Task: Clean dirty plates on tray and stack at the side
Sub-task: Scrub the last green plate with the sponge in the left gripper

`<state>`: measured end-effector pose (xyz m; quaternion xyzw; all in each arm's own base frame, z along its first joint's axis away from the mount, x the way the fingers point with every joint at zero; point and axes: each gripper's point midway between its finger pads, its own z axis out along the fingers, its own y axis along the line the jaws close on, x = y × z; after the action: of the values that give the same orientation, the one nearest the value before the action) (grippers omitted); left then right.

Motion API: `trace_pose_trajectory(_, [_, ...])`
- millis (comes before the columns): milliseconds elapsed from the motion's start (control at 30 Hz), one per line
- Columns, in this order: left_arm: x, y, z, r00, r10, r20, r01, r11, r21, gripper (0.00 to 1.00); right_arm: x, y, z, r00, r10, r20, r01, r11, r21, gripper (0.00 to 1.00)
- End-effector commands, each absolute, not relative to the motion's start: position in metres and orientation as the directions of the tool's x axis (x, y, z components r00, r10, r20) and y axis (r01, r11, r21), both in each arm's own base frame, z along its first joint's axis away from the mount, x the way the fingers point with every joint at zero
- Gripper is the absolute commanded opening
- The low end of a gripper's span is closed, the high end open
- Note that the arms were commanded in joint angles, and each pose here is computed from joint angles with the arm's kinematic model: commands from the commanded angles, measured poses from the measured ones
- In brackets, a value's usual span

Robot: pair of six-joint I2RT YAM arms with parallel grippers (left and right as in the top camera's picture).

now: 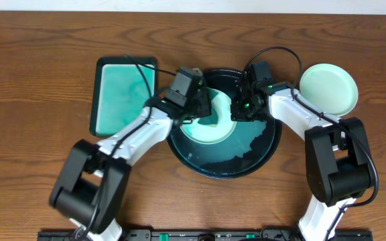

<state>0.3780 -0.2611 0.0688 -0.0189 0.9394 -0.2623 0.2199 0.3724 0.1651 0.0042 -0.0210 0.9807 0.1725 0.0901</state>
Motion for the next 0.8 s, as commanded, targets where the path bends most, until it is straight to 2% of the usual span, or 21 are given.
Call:
trace_pose_trajectory(0, [0.379, -0.272, 0.045, -0.906, -0.137, -0.401, 0.084, 0.87, -0.487, 0.07, 0.365, 0.164, -0.009, -0.988, -0.04, -0.146, -0.086, 0.941, 0.328, 0.01])
trace_pose_trajectory(133, [0.387, -0.266, 0.018, -0.896, -0.145, -0.42, 0.054, 0.903, -0.427, 0.07, 0.365, 0.164, -0.009, -0.988, -0.041, -0.146, -0.087, 0.941, 0.328, 0.01])
trace_pose_trajectory(333, [0.404, -0.204, -0.007, -0.851, -0.129, -0.508, -0.059, 0.987, -0.153, 0.07, 0.364, 0.164, -0.009, -0.989, -0.04, -0.14, -0.084, 0.942, 0.326, 0.01])
trace_pose_trajectory(500, [0.41, -0.151, -0.005, -0.833, -0.078, -0.548, -0.129, 0.99, 0.055, 0.07, 0.363, 0.163, -0.01, -0.99, -0.041, -0.136, -0.083, 0.942, 0.325, 0.01])
trace_pose_trajectory(633, [0.415, -0.134, 0.006, -0.829, -0.044, -0.558, -0.123, 0.987, 0.104, 0.07, 0.362, 0.163, -0.01, -0.99, -0.041, -0.135, -0.083, 0.942, 0.325, 0.01])
trace_pose_trajectory(767, [0.42, -0.138, 0.028, -0.807, -0.067, -0.587, -0.12, 0.992, 0.051, 0.07, 0.362, 0.163, -0.01, -0.99, -0.041, -0.132, -0.082, 0.942, 0.325, 0.01])
